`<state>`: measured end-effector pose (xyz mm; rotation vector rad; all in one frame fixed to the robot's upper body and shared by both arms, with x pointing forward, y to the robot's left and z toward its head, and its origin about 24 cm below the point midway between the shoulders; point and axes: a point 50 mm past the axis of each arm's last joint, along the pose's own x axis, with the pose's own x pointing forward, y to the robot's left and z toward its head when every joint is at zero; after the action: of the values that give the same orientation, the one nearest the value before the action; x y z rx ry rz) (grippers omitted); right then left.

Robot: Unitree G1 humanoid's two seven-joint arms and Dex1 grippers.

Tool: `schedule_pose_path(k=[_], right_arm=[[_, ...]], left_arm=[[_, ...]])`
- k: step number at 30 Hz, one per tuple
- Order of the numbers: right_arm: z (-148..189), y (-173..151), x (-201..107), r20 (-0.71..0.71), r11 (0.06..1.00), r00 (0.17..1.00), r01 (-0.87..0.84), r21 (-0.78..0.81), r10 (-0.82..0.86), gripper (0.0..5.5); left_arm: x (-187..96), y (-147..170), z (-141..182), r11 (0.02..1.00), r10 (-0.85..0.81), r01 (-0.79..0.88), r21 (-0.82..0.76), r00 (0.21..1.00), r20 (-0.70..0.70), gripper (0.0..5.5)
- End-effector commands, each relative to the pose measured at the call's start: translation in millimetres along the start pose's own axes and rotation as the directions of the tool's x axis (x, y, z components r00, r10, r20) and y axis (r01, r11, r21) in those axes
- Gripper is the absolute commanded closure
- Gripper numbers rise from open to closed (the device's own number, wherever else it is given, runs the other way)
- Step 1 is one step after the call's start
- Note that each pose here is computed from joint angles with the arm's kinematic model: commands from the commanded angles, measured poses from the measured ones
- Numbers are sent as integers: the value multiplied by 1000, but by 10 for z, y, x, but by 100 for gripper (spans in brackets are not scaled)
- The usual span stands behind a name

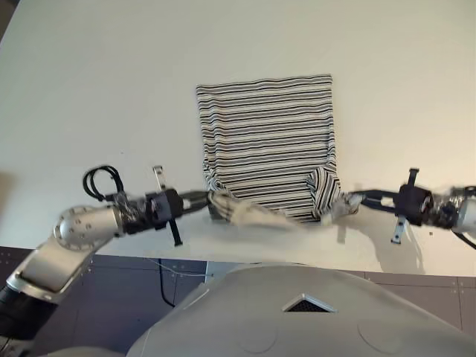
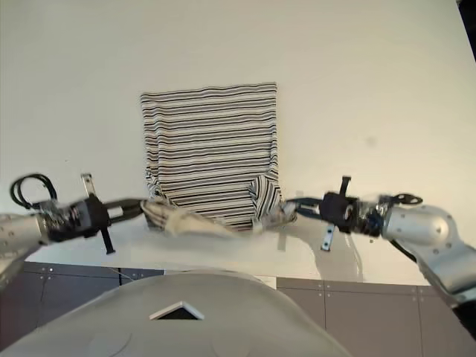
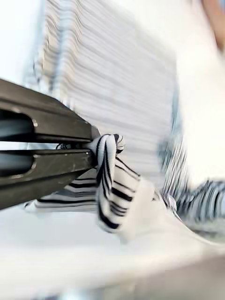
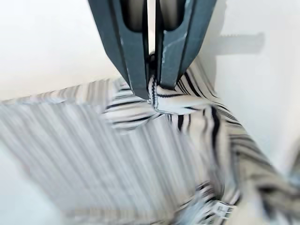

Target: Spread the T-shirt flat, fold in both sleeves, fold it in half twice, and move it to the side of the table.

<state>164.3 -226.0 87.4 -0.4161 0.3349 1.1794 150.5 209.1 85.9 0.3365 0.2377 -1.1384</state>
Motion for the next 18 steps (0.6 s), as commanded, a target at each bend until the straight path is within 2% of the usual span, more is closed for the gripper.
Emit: schedule_pose_path(k=[1,6,11,18], right_arm=[[229,-632,278,87,967,968,225,121,-236,540],[115,-1051,743,13,882,891,448,147,-455,540],[59,-1239,951,8,829,840,535,163,-543,540],[65,-1366,1130,-11,802,813,576,156,-582,540]], left_arm=[[82,557,114,956,261,-247,-160,963,67,538],[389,1038,-85,884,453,-454,-111,891,-33,538],[735,1255,-219,894,447,-448,-14,893,-44,538],[946,1419,-446,897,441,-442,23,891,-108,538]])
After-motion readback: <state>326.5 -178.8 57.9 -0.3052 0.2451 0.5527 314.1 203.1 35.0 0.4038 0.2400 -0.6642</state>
